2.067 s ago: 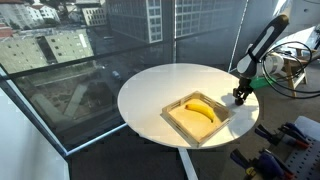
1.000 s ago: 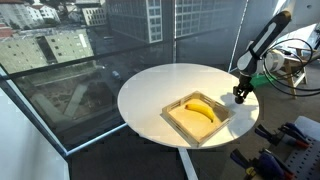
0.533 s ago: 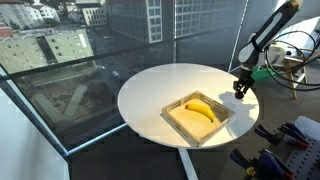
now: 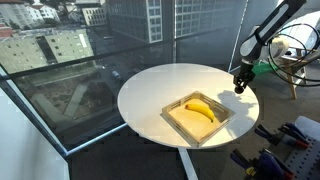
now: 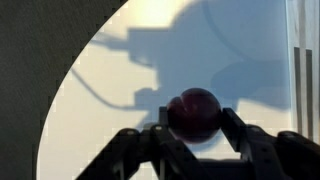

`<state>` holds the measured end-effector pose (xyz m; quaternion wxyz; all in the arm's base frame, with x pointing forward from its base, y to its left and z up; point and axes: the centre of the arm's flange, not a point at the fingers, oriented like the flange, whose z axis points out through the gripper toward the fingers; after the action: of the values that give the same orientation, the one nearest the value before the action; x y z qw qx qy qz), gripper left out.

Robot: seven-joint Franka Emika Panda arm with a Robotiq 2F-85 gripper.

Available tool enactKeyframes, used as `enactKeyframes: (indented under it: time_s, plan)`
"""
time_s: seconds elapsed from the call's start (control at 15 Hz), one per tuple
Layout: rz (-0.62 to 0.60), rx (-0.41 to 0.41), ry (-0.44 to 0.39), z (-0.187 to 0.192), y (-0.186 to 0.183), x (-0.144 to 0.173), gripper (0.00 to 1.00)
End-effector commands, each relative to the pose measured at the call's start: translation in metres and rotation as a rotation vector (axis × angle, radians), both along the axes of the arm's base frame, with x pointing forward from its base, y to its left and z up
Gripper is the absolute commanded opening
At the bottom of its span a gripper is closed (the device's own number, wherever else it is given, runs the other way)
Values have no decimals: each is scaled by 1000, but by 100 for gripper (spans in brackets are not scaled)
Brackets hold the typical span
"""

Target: Put the plum in the crate

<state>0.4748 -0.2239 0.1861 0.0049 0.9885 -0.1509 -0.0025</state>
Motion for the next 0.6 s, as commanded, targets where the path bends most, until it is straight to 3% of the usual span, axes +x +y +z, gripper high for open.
enactKeyframes:
  time_s: [0.0,0.53]
  plan:
    - [4,-12,0,23,-1,1,31]
    - [10,15,7,53,2,0,31]
